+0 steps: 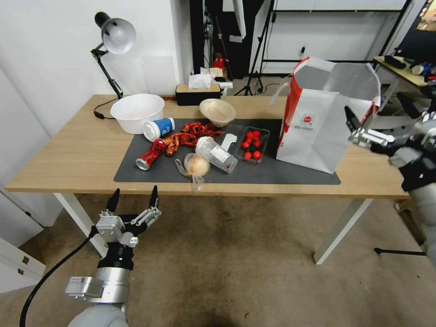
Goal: Pick up the food delivery bag from the floor and place it on the table.
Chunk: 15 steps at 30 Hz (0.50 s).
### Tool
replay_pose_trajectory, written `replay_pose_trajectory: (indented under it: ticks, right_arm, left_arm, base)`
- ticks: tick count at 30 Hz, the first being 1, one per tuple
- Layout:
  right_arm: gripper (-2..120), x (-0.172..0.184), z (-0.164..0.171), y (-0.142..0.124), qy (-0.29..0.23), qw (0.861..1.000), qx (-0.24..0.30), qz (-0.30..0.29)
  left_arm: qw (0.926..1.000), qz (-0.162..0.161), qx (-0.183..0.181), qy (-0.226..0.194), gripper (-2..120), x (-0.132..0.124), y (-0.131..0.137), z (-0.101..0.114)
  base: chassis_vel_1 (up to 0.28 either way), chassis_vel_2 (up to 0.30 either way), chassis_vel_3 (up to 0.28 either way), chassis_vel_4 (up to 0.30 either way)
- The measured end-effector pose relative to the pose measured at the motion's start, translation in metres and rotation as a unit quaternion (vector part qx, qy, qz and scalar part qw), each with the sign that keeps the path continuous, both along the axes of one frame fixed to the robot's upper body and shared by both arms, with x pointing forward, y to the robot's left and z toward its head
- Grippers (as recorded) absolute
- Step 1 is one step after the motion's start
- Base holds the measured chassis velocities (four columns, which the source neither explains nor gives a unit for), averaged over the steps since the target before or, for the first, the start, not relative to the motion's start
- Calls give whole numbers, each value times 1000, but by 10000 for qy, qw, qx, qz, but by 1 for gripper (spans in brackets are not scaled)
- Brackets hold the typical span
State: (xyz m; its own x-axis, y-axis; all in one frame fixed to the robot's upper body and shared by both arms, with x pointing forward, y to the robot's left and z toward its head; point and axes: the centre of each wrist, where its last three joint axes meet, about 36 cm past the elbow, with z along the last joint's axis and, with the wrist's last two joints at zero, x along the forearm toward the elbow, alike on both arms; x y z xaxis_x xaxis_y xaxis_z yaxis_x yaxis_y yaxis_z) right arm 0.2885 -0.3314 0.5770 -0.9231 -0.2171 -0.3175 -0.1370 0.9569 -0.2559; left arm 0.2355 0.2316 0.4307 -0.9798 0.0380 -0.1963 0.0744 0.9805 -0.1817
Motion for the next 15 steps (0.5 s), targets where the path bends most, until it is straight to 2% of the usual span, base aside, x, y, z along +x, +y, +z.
replay_pose_trajectory:
  ticks: [10, 13, 15]
  right_arm:
    - [100, -39, -26, 22, 120, 9992, 159, -345]
    - [100, -67, -58, 45, 309, 9946, 584, -806]
    - [100, -69, -63, 49, 344, 9936, 666, -840]
  left_arm:
    - [9999, -98, 34, -27, 100, -3, -5, 0]
    - [9999, -170, 8, -19, 100, -4, -7, -5]
    - [9998, -181, 11, -13, 100, -4, -7, -6]
  base:
    - [0, 0, 0, 0]
    - [0, 0, 0, 0]
    - [0, 0, 0, 0]
